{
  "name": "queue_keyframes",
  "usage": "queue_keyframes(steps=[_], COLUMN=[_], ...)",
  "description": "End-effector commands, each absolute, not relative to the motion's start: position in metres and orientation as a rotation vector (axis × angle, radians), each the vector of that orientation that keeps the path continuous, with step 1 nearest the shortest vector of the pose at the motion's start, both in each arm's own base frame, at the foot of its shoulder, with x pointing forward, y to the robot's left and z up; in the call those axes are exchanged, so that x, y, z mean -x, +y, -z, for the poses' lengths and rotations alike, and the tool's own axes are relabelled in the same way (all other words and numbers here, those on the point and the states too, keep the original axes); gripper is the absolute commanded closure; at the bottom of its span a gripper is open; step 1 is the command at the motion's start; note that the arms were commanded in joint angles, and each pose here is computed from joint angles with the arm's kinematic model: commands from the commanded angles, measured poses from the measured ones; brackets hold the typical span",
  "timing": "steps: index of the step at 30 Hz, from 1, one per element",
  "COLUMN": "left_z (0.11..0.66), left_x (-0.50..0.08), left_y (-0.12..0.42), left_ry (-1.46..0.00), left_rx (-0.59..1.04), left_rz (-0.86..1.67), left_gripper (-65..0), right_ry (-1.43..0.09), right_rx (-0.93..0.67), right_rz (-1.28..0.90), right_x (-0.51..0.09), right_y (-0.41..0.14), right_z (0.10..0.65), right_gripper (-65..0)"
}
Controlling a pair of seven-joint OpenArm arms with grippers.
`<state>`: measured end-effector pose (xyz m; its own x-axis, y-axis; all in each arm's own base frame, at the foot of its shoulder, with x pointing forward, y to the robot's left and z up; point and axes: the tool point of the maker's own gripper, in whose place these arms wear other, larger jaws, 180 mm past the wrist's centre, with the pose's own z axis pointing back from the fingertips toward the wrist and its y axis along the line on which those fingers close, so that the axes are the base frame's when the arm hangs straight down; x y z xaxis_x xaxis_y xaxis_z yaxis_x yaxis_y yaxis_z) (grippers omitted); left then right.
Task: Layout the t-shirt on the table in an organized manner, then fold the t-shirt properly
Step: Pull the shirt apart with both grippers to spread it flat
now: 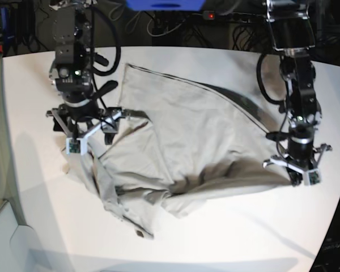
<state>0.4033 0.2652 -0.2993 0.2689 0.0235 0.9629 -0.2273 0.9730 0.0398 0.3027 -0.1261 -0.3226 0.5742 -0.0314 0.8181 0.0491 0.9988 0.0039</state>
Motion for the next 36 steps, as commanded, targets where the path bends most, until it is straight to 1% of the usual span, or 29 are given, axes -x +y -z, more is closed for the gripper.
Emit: queue_keyframes(steps=[1,6,13,14,16,20,21,23,25,28,32,36], left_z=[0.266,0.251,0.269,0.274,0.282,0.293,0.293,0.292,0.289,0.288,0.306,0.353], left_x=[-0.417,-0.448,-0.462,-0.463,-0.464,-0.460,-0.459,-0.457,-0.451,-0.438,-0.402,-0.362], left_y=[0.276,0.298,0.318,0.319,0.322,0.333,0.333,0.335,0.339,0.325,0.285,0.233], left_ry=[-1.377,-1.387,-1.321,-1.308,-1.284,-1.253,-1.251,-1.258,-1.267,-1.292,-1.295,-1.194], left_rx=[-0.217,-0.241,-0.252,-0.252,-0.251,-0.261,-0.262,-0.258,-0.262,-0.222,-0.088,0.041], left_rz=[-0.165,-0.188,-0.224,-0.231,-0.240,-0.256,-0.261,-0.272,-0.287,-0.293,-0.322,-0.353], left_gripper=[-0.6,-0.9,-1.2,-2.6,-8.5,-27.2,-30.9,-36.8,-41.3,-45.6,-46.3,-46.3], right_ry=[-1.011,-0.961,-0.928,-0.926,-0.926,-0.928,-0.931,-0.939,-0.940,-0.941,-0.961,-0.981], right_rx=[0.020,-0.007,-0.035,-0.038,-0.038,-0.039,-0.039,-0.040,-0.050,-0.054,-0.054,-0.046], right_rz=[0.050,0.026,-0.002,-0.004,-0.004,-0.005,-0.005,-0.007,-0.017,-0.024,-0.024,-0.024], right_x=[-0.306,-0.290,-0.278,-0.278,-0.278,-0.278,-0.279,-0.281,-0.281,-0.281,-0.287,-0.294], right_y=[-0.126,-0.113,-0.098,-0.097,-0.097,-0.097,-0.097,-0.096,-0.091,-0.089,-0.089,-0.092], right_z=[0.309,0.324,0.333,0.333,0.333,0.333,0.332,0.330,0.330,0.330,0.324,0.318], right_gripper=[-46.9,-46.9,-46.9,-46.9,-46.9,-46.9,-46.9,-46.9,-46.9,-46.9,-46.9,-47.3])
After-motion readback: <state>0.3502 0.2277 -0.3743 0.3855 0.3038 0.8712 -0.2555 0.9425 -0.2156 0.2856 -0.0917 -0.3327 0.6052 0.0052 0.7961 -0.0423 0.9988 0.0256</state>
